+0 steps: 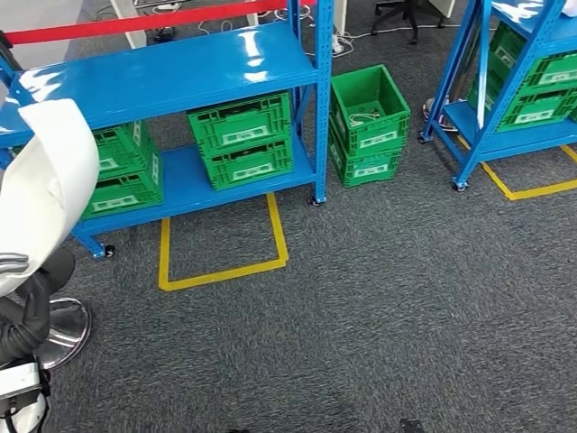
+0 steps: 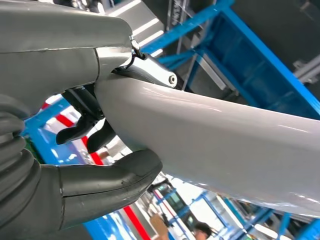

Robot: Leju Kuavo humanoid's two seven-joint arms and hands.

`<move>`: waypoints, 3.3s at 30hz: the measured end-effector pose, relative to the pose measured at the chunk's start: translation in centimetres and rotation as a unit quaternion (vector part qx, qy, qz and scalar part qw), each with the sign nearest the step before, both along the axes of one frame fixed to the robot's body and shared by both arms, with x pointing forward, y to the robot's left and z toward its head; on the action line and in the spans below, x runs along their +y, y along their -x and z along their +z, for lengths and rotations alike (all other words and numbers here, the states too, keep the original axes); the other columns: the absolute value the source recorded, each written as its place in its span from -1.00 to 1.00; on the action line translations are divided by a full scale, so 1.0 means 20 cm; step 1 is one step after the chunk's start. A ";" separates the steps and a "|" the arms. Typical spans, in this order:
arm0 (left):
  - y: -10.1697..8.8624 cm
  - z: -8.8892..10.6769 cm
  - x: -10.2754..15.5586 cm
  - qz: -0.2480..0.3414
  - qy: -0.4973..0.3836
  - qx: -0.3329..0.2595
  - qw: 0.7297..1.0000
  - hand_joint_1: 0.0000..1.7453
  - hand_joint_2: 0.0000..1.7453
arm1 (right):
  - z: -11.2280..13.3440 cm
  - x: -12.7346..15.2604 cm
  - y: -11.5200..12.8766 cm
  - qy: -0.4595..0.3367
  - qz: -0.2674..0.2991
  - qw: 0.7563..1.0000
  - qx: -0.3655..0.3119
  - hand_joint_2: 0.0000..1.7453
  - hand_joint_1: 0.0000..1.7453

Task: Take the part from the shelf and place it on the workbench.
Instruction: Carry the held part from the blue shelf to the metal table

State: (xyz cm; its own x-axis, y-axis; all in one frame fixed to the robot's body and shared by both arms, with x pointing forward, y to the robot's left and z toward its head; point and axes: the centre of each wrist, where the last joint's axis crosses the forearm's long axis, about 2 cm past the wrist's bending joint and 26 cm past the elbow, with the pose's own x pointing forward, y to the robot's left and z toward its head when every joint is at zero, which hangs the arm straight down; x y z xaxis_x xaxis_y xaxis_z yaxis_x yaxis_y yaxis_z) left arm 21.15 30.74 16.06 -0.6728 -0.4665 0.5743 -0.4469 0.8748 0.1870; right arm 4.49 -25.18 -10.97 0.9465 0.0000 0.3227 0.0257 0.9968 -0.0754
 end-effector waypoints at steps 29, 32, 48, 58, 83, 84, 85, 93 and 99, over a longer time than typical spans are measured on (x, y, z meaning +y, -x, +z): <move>0.01 0.02 0.00 0.000 -0.001 -0.006 1.000 1.00 1.00 | 0.00 0.00 0.00 -0.001 0.008 1.000 -0.013 -1.00 -1.00; 0.01 0.01 0.00 0.000 -0.001 -0.005 1.000 1.00 1.00 | 0.00 0.00 0.00 -0.001 0.009 1.000 -0.012 -1.00 -1.00; 0.02 0.02 -0.01 0.008 0.005 -0.009 1.000 1.00 1.00 | 0.00 0.00 0.01 -0.001 0.019 1.000 -0.007 -1.00 -1.00; 0.02 0.03 0.00 0.013 0.006 -0.014 1.000 1.00 1.00 | 0.00 -0.03 -0.02 0.005 0.018 1.000 -0.019 -1.00 -1.00; 0.10 0.05 -0.01 0.012 0.030 -0.019 0.999 1.00 1.00 | -0.01 -0.15 0.02 0.035 0.023 0.999 -0.008 -1.00 -1.00; 0.09 0.05 -0.01 0.007 0.029 -0.021 0.999 1.00 1.00 | -0.01 -0.16 0.01 0.037 0.021 0.999 -0.011 -1.00 -1.00; 0.09 0.06 -0.01 0.003 0.027 -0.022 0.999 1.00 1.00 | -0.01 -0.17 0.01 0.038 0.018 0.999 -0.015 -1.00 -1.00; 0.06 0.09 0.00 -0.009 0.025 -0.033 0.999 1.00 1.00 | -0.01 -0.18 -0.02 0.040 0.012 0.999 -0.028 -1.00 -1.00; 0.04 0.10 0.00 -0.012 0.027 -0.039 0.999 1.00 1.00 | -0.01 -0.18 -0.02 0.039 0.010 0.999 -0.030 -1.00 -1.00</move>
State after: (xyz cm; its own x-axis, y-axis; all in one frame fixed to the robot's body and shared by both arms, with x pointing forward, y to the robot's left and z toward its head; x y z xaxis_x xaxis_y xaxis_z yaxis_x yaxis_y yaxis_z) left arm 20.37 30.69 18.12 -0.7271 -0.4185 0.5443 -0.4363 0.8937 0.1044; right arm 4.85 -28.84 -11.07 0.9248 0.0454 0.3778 0.0131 0.9885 -0.1507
